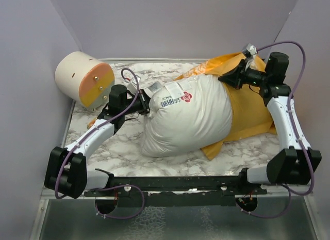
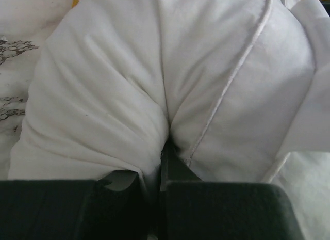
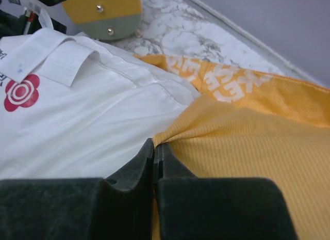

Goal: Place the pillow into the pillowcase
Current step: Stuff the pillow into the pillowcase.

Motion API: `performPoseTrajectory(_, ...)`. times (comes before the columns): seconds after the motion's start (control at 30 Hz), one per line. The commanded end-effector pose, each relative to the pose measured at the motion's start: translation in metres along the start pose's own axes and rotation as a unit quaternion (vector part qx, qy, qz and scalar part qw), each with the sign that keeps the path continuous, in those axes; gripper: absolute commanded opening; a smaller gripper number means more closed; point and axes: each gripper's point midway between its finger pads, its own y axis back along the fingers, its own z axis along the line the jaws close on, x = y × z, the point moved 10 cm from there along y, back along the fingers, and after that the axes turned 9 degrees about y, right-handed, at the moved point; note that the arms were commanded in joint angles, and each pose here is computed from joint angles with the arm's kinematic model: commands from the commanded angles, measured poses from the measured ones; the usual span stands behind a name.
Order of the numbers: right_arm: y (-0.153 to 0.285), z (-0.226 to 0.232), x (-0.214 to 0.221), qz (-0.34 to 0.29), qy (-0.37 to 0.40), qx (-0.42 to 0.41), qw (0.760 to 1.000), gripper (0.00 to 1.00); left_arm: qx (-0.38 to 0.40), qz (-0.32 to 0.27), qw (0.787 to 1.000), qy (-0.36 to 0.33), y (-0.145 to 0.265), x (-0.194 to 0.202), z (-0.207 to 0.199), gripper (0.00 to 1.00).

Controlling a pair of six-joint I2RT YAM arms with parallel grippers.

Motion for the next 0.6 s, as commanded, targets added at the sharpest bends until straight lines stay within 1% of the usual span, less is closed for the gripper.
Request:
performPoseTrajectory(0.0, -0.029, -0.006, 0.032, 0.014, -0.037, -0.053, 0.998, 0.0, 0.004, 0.012, 0.999, -0.042, -0.016, 0.01, 0.015, 0.0)
performPoseTrajectory(0.07, -0.044, 0.006, 0.028, 0.014, -0.035, -0.089, 0.995, 0.0, -0.003, 0.017, 0.999, -0.034, -0.024, 0.014, 0.024, 0.0)
performPoseTrajectory(0.13, -0.069, 0.026, 0.016, 0.017, -0.024, -0.14, 0.99, 0.0, -0.009, 0.021, 0.999, -0.032, -0.033, 0.016, 0.029, 0.0)
performPoseTrajectory(0.23, -0.113, 0.066, -0.004, 0.023, -0.012, -0.234, 0.972, 0.0, -0.011, 0.021, 0.999, -0.032, -0.046, 0.014, 0.03, 0.0)
performPoseTrajectory(0.33, -0.135, 0.091, -0.019, 0.016, -0.001, -0.286, 0.958, 0.0, -0.029, 0.01, 0.999, -0.037, -0.054, 0.008, 0.038, 0.0)
performPoseTrajectory(0.4, -0.136, 0.094, -0.015, 0.014, -0.008, -0.293, 0.956, 0.0, -0.046, -0.002, 0.998, -0.04, -0.058, 0.005, 0.045, 0.0)
performPoseTrajectory(0.47, -0.136, 0.087, 0.0, 0.033, 0.001, -0.247, 0.968, 0.0, -0.053, -0.009, 0.998, -0.037, -0.06, 0.005, 0.051, 0.0)
performPoseTrajectory(0.57, -0.132, 0.069, 0.034, 0.076, -0.007, -0.18, 0.981, 0.0, -0.058, -0.016, 0.998, -0.036, -0.06, 0.007, 0.058, 0.0)
